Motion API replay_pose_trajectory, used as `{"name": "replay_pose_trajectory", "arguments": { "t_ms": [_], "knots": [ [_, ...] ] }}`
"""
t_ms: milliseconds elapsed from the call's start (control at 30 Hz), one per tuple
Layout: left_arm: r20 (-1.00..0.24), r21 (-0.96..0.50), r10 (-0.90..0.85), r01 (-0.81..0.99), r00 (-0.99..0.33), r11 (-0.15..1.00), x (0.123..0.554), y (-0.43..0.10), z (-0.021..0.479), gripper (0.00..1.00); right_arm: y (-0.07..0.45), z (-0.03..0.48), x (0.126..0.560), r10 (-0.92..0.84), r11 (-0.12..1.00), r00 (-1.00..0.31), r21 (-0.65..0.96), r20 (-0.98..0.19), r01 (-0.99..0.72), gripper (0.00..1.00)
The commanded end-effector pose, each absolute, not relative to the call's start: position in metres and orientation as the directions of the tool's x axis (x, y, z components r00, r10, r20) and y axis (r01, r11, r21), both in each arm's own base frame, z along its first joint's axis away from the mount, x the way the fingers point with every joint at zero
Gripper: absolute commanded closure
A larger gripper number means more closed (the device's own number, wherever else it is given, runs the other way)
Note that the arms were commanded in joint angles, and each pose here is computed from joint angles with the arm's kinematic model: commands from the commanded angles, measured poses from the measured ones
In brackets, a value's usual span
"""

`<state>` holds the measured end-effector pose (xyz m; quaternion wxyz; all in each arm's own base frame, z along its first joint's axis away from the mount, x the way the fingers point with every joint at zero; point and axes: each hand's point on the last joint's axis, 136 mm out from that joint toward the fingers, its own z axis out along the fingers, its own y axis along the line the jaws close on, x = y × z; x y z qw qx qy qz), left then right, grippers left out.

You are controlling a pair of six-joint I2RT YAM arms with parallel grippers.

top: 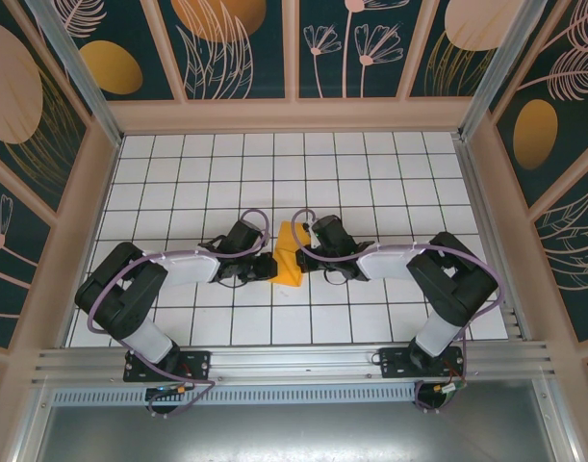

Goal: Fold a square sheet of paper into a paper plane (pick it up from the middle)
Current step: Fold the triangle a second time at the center of the table.

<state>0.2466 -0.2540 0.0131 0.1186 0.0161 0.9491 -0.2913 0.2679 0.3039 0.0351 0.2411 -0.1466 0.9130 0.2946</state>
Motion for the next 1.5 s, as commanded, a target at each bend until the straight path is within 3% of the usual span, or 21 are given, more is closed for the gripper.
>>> {"name": "replay_pose_trajectory", "arguments": {
  "t_ms": [0, 1467],
  "knots": [
    [-0.229, -0.501, -0.027, 0.094, -0.973, 0.860, 0.2456, -0.2450, 0.0061, 0.85, 0.2973, 0.0323, 0.2755, -0.128, 0.813, -0.836, 0.426, -0.533, -0.396, 1.00],
    [-0.221, -0.504, -0.020, 0.096, -0.975, 0.859, 0.2451, -0.2469, 0.0023, 0.85, 0.2969, 0.0247, 0.2837, -0.142, 0.837, -0.836, 0.387, -0.530, -0.388, 1.00]
  ]
}}
